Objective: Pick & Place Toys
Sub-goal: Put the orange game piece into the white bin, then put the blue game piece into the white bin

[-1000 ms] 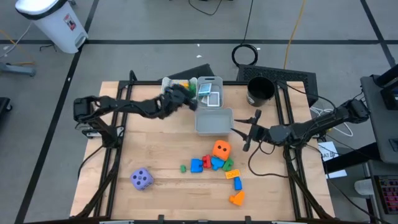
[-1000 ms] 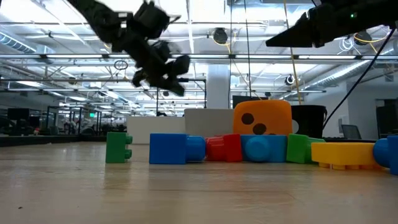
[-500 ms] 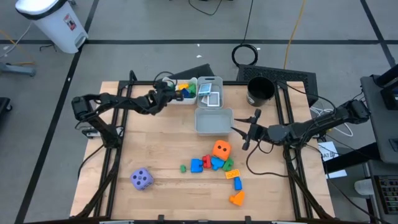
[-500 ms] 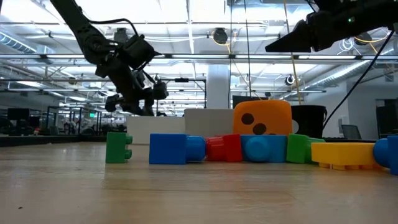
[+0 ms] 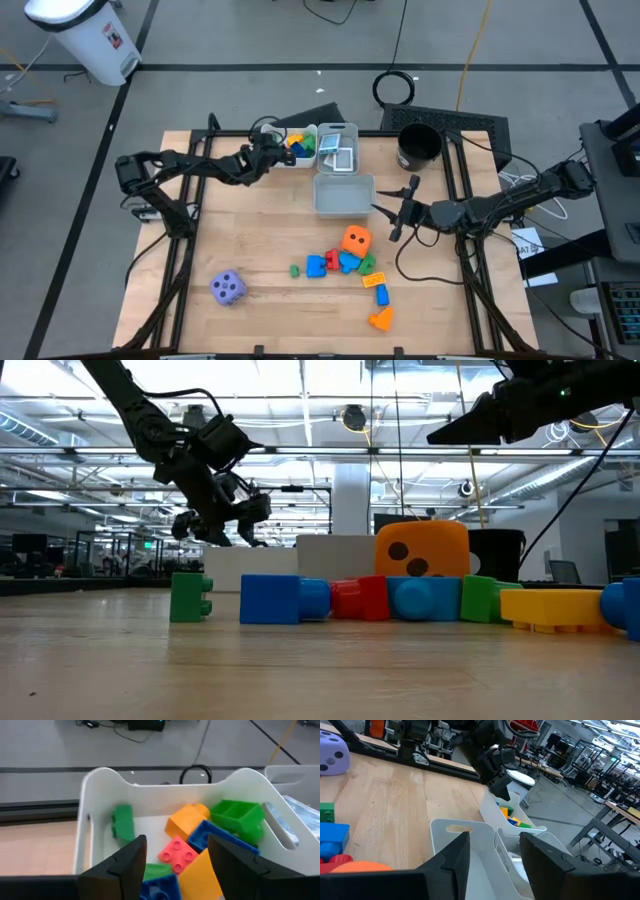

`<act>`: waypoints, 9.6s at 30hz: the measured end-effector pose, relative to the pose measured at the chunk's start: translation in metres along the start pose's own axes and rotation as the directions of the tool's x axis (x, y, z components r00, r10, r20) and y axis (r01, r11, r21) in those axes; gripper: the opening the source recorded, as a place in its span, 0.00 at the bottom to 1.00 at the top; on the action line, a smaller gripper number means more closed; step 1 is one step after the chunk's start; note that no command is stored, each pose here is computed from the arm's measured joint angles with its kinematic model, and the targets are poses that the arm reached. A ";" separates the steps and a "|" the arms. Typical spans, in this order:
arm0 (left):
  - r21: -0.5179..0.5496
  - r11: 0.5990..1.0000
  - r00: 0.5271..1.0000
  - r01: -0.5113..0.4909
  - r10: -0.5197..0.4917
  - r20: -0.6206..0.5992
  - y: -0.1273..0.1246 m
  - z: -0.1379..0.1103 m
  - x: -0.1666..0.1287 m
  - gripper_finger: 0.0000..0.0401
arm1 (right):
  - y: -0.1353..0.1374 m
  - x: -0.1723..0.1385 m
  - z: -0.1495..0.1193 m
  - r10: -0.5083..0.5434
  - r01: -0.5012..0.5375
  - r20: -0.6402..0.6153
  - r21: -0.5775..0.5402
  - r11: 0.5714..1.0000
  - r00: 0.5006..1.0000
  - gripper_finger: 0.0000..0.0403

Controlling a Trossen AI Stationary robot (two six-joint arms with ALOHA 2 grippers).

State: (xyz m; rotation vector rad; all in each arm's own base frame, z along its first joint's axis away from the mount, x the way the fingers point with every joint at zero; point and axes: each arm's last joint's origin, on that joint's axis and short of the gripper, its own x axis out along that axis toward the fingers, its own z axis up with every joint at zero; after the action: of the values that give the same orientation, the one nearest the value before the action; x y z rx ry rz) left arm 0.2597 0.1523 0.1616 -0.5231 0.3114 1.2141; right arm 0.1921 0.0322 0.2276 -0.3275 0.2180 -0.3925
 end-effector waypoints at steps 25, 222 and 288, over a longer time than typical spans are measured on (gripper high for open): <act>0.576 0.482 0.618 0.660 -0.785 -0.050 -0.072 0.007 -0.129 0.55 | -0.001 0.000 0.002 -0.009 0.010 0.020 -0.016 1.000 1.000 0.35; 0.198 0.974 0.981 0.108 -0.072 -0.180 0.041 0.046 0.020 0.93 | -0.020 0.051 0.045 -0.097 0.097 -0.179 -0.006 0.995 0.979 0.38; 0.382 0.616 0.709 0.688 -0.683 -0.175 -0.087 -0.016 -0.148 0.66 | 0.148 -0.029 -0.099 0.798 -0.752 -0.112 0.280 0.597 0.592 0.57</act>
State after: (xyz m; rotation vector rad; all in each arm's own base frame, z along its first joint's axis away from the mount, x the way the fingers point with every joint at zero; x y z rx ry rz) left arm 0.2941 0.0031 0.2400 -0.2192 0.3288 0.3550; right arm 0.1893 0.1460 0.0878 0.0487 0.5207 0.4480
